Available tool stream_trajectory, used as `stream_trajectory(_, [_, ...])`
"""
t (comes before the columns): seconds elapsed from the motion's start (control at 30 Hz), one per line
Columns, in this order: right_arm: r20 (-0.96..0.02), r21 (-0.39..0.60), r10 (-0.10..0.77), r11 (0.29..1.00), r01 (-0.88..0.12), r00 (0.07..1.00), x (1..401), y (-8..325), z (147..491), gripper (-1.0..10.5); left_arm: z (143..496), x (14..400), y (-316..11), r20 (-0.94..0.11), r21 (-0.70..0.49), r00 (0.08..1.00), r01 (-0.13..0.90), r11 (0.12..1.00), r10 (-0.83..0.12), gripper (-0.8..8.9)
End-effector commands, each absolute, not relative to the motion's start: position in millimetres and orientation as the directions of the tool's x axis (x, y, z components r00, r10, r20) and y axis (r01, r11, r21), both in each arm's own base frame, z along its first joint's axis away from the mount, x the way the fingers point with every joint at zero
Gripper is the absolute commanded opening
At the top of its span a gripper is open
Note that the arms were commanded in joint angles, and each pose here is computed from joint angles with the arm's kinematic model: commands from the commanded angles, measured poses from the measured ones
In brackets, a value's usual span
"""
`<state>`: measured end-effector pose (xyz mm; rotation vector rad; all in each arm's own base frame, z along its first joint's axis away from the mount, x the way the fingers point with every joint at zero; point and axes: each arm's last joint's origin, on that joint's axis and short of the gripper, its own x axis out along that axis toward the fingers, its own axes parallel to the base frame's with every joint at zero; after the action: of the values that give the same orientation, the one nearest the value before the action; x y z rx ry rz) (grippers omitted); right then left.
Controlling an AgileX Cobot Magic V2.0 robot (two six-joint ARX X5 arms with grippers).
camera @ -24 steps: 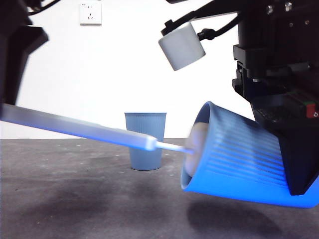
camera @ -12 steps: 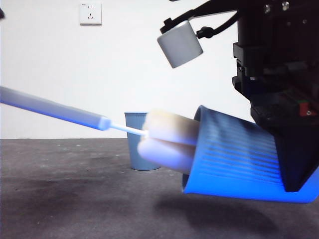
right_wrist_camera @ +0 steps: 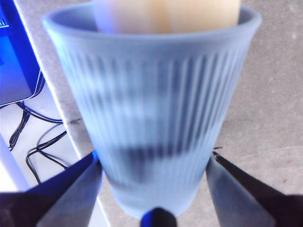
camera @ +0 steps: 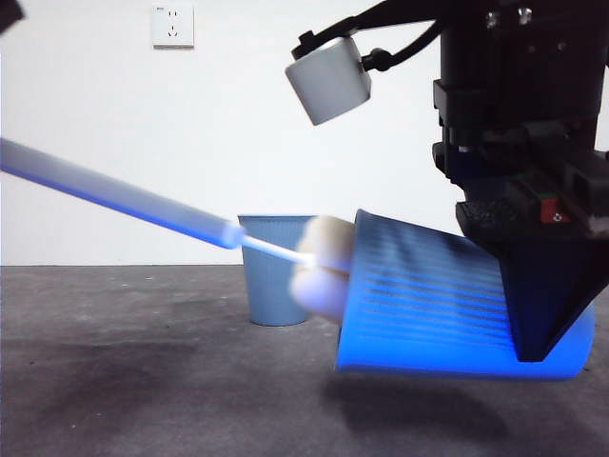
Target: Pick up the cup brush,pick up the cup,insert the brush into the cup,clean the cup,put the cup brush back,put the cup back to the fixed position on the table
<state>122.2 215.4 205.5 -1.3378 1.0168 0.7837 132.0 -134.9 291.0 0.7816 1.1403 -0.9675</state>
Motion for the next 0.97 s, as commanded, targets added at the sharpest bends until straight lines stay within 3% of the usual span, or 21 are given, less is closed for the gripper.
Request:
stream_trajectory(0.03, [-0.918, -0.394, -0.085, 0.101, -0.914, 0.386, 121.2, 216.3, 207.3, -0.1, 287.0, 138.8, -142.3, -0.959, 0.033, 0.142, 0.915, 0.403, -0.244, -0.09])
stream_trajectory(0.53, [-0.918, -0.396, -0.029, 0.122, -0.91, 0.395, 123.1, 221.5, 207.9, -0.1, 270.8, 155.4, -172.7, -0.933, -0.039, 0.096, 0.93, 0.365, -0.346, -0.09])
stream_trajectory(0.97, [-0.909, -0.417, -0.069, 0.114, -0.902, 0.412, 122.4, 217.7, 208.9, -0.1, 270.2, 149.6, -159.9, -0.971, -0.018, 0.079, 0.917, 0.399, -0.227, -0.09])
